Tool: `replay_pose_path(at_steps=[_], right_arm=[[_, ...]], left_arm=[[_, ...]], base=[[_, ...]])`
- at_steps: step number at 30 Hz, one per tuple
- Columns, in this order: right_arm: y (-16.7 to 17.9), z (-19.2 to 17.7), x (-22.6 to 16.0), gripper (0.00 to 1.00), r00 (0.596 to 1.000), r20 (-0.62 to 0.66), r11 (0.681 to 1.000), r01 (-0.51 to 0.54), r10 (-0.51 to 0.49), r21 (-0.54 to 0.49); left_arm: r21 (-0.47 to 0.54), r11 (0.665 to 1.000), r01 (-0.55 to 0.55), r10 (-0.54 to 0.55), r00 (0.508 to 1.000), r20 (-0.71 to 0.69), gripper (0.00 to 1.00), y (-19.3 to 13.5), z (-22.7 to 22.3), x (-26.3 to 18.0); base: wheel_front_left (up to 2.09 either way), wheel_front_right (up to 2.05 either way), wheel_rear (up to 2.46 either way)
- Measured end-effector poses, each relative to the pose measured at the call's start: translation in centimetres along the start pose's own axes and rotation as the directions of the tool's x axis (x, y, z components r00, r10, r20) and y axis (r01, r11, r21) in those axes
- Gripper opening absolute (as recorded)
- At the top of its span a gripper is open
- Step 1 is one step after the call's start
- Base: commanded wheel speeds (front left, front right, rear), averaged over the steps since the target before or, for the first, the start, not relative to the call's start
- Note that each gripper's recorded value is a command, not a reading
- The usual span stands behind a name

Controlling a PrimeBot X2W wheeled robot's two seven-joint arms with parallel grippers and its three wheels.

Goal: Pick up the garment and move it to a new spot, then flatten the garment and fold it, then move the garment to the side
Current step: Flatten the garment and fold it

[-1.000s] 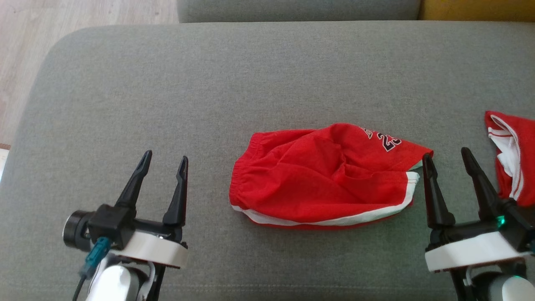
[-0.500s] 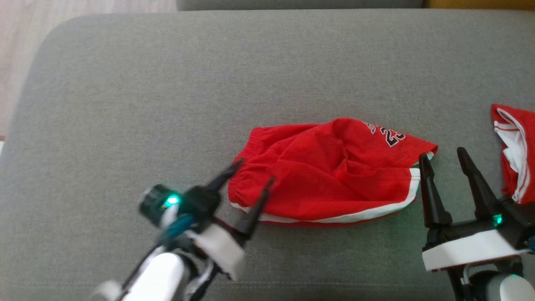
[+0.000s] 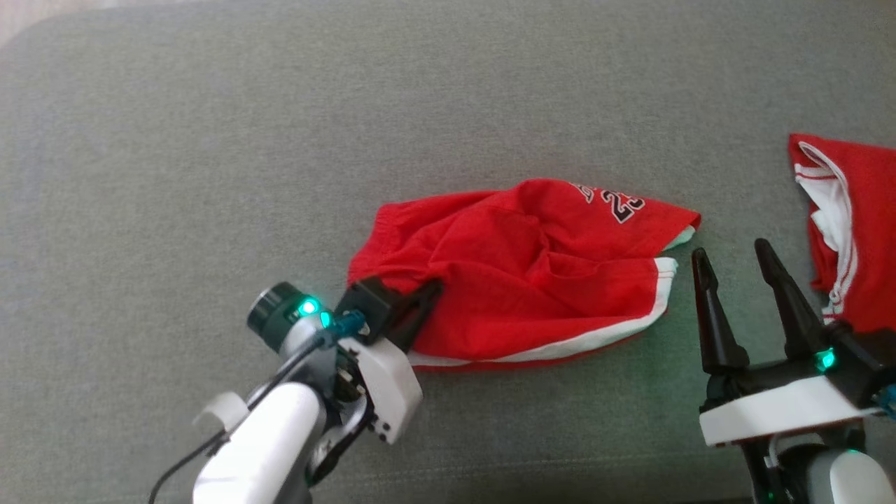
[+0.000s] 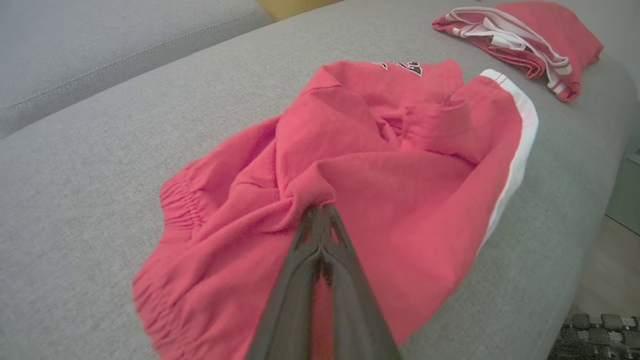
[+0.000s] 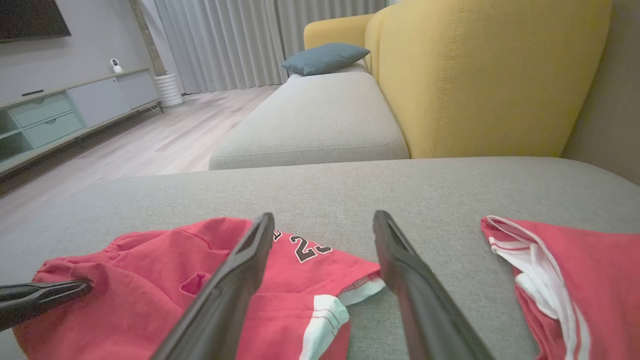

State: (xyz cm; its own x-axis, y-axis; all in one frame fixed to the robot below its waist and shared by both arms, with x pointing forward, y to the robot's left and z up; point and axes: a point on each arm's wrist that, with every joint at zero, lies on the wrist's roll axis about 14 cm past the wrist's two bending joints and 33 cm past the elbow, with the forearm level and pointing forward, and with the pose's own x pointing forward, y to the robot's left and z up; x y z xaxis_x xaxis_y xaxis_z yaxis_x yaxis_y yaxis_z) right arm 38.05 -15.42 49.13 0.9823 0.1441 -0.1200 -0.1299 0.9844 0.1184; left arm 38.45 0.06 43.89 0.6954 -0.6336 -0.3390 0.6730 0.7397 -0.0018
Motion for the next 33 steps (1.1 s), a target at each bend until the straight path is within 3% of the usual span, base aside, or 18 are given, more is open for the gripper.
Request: replay_pose_path(at_steps=[6, 18, 25, 26, 27, 28, 33], right_arm=[[-0.4, -0.2, -0.1, 1.00, 1.000, -0.003, 1.000, 0.012, -0.012, 0.009], [-0.9, -0.8, 0.8, 1.00, 1.000, -0.014, 0.999, 0.024, -0.024, 0.024], [-1.8, -1.6, 0.4, 1.00, 0.998, -0.034, 0.998, 0.054, -0.052, 0.034], [-1.8, -1.6, 0.4, 1.00, 0.998, -0.032, 0.998, 0.056, -0.055, 0.038], [-1.9, -1.6, 0.3, 1.00, 0.998, -0.032, 0.998, 0.058, -0.057, 0.038], [-1.9, -1.5, 0.3, 1.00, 0.998, -0.031, 0.998, 0.060, -0.058, 0.037], [-1.7, -0.9, 0.2, 1.00, 0.999, -0.012, 0.998, 0.051, -0.051, 0.026]], left_arm=[[-0.005, 0.999, -0.036, 0.036, 0.998, 0.046, 0.00, 1.6, 1.1, 0.7], [-0.094, 0.984, -0.152, 0.167, 0.968, 0.186, 0.00, 7.8, 5.3, 3.6], [-0.161, 0.970, -0.180, 0.200, 0.972, 0.119, 0.00, 9.1, 2.8, 5.5], [-0.166, 0.971, -0.175, 0.194, 0.975, 0.110, 0.15, 8.9, 2.3, 5.7], [-0.176, 0.969, -0.174, 0.195, 0.974, 0.113, 0.64, 8.8, 2.2, 5.7], [-0.183, 0.968, -0.173, 0.197, 0.973, 0.123, 1.00, 8.7, 2.3, 5.7], [-0.192, 0.966, -0.173, 0.218, 0.943, 0.251, 1.00, 8.5, 4.6, 4.9]], base=[[0.00, 0.00, 0.00], [0.00, 0.00, 0.00], [0.00, 0.00, 0.00], [0.00, 0.00, 0.00], [0.00, 0.00, 0.00], [0.00, 0.00, 0.00], [0.00, 0.00, 0.00]])
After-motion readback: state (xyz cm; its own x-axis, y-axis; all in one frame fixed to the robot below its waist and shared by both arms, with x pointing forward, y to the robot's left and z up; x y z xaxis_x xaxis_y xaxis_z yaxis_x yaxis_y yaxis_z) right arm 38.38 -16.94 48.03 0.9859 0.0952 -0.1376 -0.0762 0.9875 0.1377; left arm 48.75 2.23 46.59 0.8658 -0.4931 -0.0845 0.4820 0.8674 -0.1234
